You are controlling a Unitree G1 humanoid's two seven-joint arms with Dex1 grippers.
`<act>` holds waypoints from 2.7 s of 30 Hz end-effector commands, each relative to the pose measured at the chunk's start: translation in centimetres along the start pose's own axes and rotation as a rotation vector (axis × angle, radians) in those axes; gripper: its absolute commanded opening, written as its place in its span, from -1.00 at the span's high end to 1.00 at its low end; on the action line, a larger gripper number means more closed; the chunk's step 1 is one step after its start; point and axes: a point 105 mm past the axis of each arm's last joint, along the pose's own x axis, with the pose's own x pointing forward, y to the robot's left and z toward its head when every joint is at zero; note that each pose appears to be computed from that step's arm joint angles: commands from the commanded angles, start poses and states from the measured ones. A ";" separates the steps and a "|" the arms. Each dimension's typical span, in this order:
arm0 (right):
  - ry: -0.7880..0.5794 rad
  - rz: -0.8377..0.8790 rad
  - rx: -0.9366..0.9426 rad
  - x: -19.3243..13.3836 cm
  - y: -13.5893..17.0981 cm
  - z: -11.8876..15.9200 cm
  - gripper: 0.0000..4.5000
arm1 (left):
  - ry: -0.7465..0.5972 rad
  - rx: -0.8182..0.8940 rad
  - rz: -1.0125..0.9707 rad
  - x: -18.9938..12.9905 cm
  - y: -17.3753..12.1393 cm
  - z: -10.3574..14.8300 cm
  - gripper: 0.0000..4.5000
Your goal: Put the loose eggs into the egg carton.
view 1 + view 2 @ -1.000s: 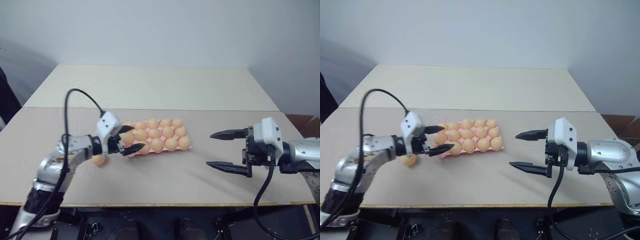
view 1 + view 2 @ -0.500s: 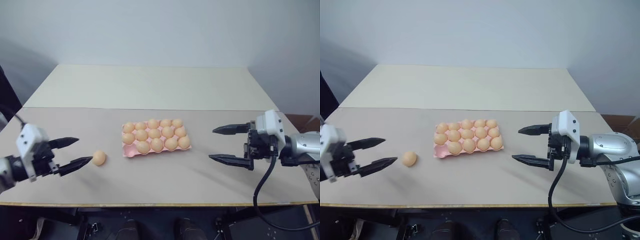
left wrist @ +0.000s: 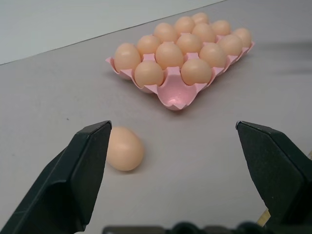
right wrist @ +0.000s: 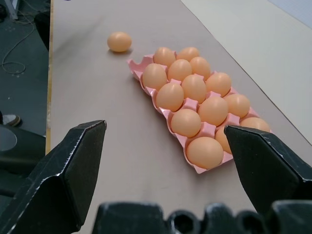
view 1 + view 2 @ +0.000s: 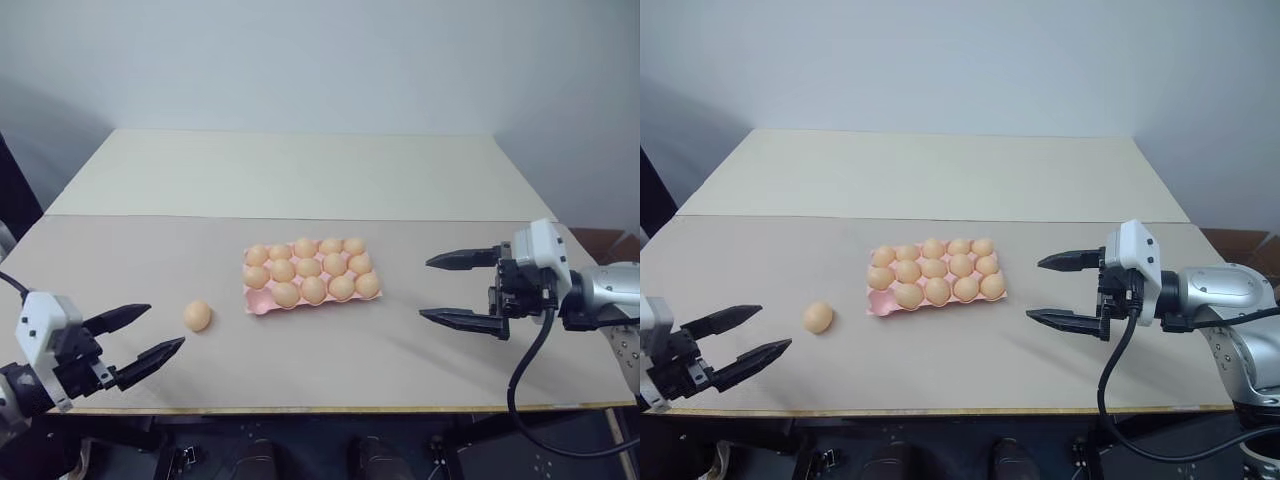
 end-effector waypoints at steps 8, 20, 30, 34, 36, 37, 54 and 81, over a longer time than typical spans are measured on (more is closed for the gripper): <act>-0.022 -0.007 -0.046 -0.2 0.2 1.1 -1.00 | 0.196 -0.068 0.182 2.3 2.6 -1.1 -0.98; -0.032 -0.005 -0.048 -0.1 0.9 1.4 -1.00 | 0.371 -0.264 0.260 7.4 2.2 -4.0 -0.98; -0.026 -0.012 -0.037 -0.3 1.1 1.2 -1.00 | 0.406 -0.312 0.331 8.2 3.5 -5.0 -0.58; -0.028 -0.015 -0.037 -0.4 1.1 1.3 -1.00 | 0.422 -0.302 0.327 8.1 3.4 -5.4 -0.01; -0.029 -0.014 -0.036 -0.4 1.1 1.3 -1.00 | 0.432 -0.300 0.333 7.8 3.5 -5.7 0.28; -0.028 -0.014 -0.035 -0.4 1.2 1.3 -1.00 | 0.436 -0.298 0.334 7.7 3.5 -5.8 0.40; -0.033 -0.006 -0.031 -0.2 1.0 1.1 -1.00 | 0.419 -0.184 0.329 4.8 2.6 -5.0 0.42; -0.040 0.000 -0.031 0.1 1.1 1.1 -1.00 | 0.318 -0.082 0.321 5.0 3.2 -2.3 -0.99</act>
